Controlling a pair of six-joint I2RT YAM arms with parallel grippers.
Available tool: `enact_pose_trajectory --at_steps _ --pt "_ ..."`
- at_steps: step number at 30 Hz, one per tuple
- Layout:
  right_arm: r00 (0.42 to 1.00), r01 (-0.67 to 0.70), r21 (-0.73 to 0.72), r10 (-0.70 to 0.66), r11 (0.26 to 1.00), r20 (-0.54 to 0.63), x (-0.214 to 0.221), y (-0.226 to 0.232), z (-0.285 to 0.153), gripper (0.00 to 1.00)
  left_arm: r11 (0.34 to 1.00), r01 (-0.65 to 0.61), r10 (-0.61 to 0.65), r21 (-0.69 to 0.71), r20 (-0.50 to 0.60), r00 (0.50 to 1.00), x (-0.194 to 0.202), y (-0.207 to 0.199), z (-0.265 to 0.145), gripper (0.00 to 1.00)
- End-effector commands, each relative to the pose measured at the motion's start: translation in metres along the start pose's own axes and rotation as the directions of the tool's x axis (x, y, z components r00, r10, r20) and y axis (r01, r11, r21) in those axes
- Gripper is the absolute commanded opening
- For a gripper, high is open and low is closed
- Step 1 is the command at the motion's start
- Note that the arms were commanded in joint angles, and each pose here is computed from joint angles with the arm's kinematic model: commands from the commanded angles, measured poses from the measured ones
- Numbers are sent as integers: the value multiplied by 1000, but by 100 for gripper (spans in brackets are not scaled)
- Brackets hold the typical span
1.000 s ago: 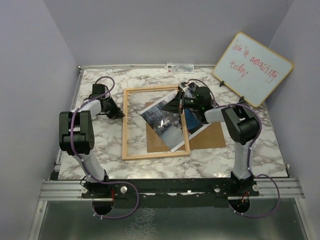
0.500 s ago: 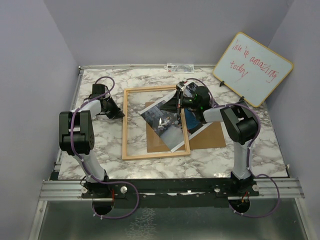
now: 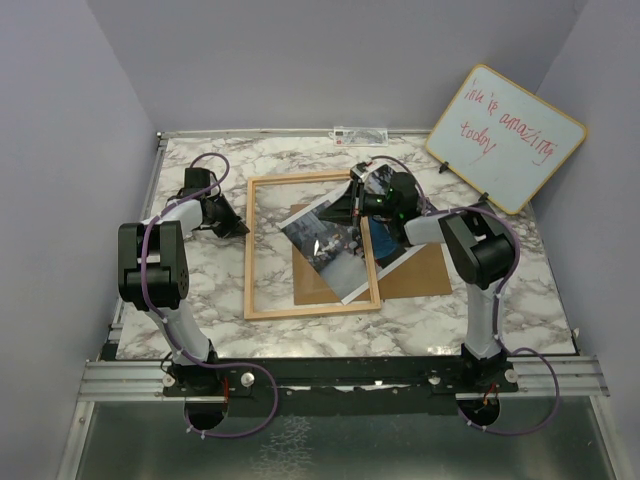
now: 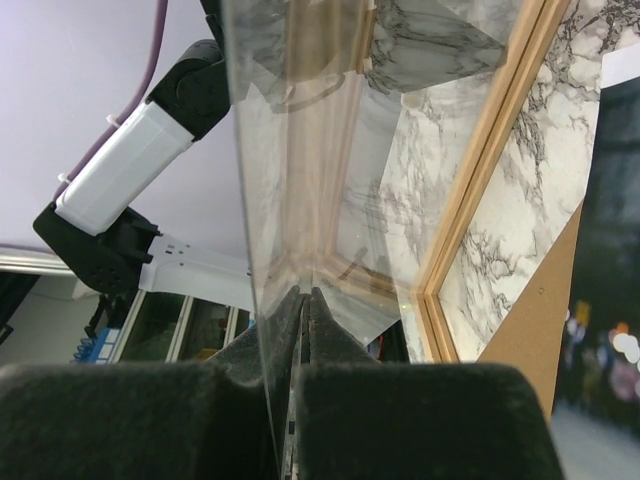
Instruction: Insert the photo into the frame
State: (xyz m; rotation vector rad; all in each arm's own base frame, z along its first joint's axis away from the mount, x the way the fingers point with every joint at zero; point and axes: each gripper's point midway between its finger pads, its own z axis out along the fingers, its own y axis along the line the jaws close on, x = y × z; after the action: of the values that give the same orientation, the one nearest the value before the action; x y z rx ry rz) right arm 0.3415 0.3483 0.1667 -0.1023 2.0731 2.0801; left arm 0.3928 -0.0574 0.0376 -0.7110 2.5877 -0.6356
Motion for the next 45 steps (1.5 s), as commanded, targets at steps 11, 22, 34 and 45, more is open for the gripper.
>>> enact_pose_trajectory --at_steps 11,22,34,45 --pt "999 -12 36 14 999 -42 8 -20 6 1 990 -1 -3 -141 -31 1000 15 38 15 9" --pt "997 -2 217 17 976 -70 6 -52 -2 3 989 -3 -1 -145 -28 1000 14 39 15 9" --pt "996 -8 284 34 959 -88 4 -68 -7 5 989 -5 1 -147 -24 1000 13 39 15 9" --pt "997 5 373 27 928 -79 -2 -80 -19 20 989 -4 0 -151 -27 1000 14 41 15 9"
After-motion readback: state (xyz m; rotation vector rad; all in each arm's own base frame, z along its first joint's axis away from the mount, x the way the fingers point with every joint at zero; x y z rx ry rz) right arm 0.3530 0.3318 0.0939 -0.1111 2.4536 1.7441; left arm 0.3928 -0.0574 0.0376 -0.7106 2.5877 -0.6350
